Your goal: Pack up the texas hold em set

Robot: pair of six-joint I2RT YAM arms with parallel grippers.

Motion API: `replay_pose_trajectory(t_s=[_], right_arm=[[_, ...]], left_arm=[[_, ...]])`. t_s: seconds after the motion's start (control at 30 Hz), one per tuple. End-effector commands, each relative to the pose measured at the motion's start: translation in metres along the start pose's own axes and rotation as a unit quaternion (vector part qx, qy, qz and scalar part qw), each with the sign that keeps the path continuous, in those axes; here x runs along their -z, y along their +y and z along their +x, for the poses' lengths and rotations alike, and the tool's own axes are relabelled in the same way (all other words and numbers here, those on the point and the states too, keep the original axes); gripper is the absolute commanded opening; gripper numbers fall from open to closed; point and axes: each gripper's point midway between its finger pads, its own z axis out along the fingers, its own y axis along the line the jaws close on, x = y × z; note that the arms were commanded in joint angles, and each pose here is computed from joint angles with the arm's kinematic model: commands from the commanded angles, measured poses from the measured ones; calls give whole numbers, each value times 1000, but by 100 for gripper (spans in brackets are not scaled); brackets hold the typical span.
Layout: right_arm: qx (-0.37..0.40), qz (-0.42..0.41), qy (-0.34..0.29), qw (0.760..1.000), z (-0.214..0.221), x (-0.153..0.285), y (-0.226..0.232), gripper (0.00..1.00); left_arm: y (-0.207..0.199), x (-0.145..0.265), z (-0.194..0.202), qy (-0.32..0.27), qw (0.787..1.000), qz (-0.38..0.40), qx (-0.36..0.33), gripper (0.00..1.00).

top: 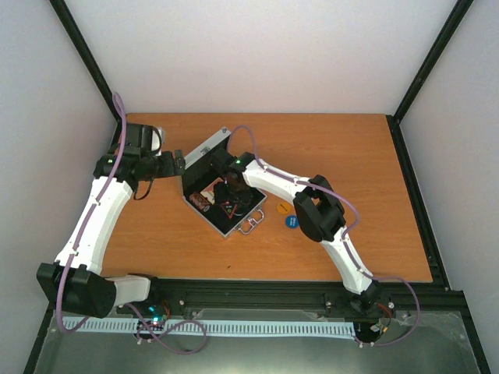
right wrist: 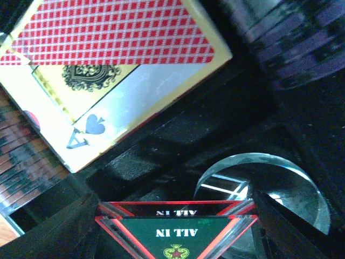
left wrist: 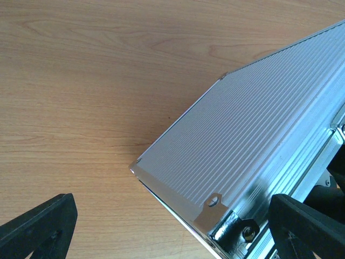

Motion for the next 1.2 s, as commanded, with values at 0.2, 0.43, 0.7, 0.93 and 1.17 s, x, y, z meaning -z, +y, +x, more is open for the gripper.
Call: replay_pose_trajectory(t_s=[0.2, 0.43, 0.7, 0.93, 1.17], right_arm=[[-8, 66, -15, 998, -2, -11, -26, 31], [-3, 79, -8, 997, 2, -13, -32, 69], [17, 66, -25, 997, -5, 1, -24, 100], [37, 42, -61, 997, -15, 34, -8, 100], [77, 3, -86, 993, -15, 63, 15, 100]], left_arm=[[-1, 7, 1, -4, 1000, 2, -6, 100], [0, 7, 2, -4, 1000, 0, -5, 100], [-1, 5, -1, -4, 1000, 2, -6, 100], [-1, 5, -1, -5, 1000, 2, -6, 100], [-1, 5, 0, -3, 1000, 1, -6, 100]])
